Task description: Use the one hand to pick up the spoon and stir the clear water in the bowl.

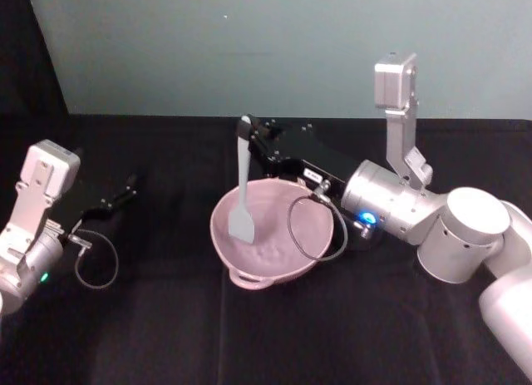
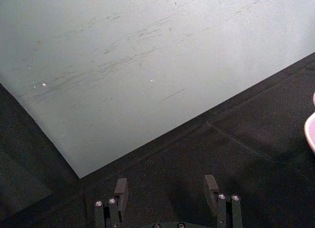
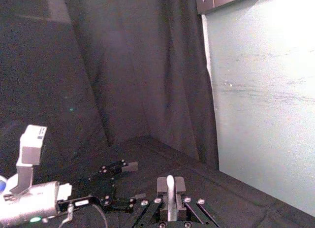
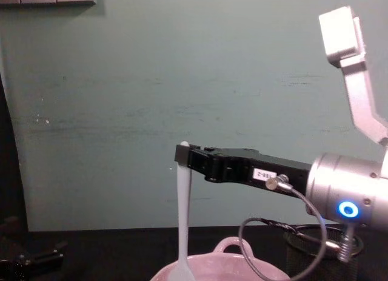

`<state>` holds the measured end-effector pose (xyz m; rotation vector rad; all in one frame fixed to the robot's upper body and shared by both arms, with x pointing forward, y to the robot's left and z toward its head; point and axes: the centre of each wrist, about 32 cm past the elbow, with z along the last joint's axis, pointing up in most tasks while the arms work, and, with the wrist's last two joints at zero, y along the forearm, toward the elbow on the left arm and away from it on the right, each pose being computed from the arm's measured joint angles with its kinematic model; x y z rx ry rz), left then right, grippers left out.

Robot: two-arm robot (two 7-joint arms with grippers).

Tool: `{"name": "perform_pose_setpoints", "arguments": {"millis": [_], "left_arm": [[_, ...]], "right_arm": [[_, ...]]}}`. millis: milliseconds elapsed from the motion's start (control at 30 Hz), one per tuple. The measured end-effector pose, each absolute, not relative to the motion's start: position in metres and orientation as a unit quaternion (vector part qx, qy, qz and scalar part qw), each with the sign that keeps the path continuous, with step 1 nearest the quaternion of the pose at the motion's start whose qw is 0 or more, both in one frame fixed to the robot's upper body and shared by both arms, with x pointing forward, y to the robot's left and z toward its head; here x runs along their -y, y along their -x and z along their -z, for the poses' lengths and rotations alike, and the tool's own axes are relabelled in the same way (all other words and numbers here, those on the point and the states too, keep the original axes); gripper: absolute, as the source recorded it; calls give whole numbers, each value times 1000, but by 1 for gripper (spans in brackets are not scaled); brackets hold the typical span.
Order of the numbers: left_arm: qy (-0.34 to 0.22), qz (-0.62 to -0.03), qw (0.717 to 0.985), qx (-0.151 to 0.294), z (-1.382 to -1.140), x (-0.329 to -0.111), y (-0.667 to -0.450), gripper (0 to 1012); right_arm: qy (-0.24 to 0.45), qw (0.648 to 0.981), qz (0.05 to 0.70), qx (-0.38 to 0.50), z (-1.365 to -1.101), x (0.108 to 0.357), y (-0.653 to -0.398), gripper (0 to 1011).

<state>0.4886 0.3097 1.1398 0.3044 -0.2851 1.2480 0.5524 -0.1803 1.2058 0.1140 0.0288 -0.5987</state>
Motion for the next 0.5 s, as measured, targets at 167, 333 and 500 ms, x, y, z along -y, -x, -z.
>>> {"name": "perform_pose_setpoints", "arguments": {"millis": [167,333,500], "left_arm": [[-141,-580,791,132,-1140,-310,-489,1011],[-141,-580,791,132,-1140,-310,-489,1011],[-141,-580,791,132,-1140,-310,-489,1011]], "right_arm": [[-55,952,299,-13,-1207,177,-562,96],[-54,948,314,-12,-1208,183,-571,96],[-53,941,334,-11,-1208,194,-576,96]]}}
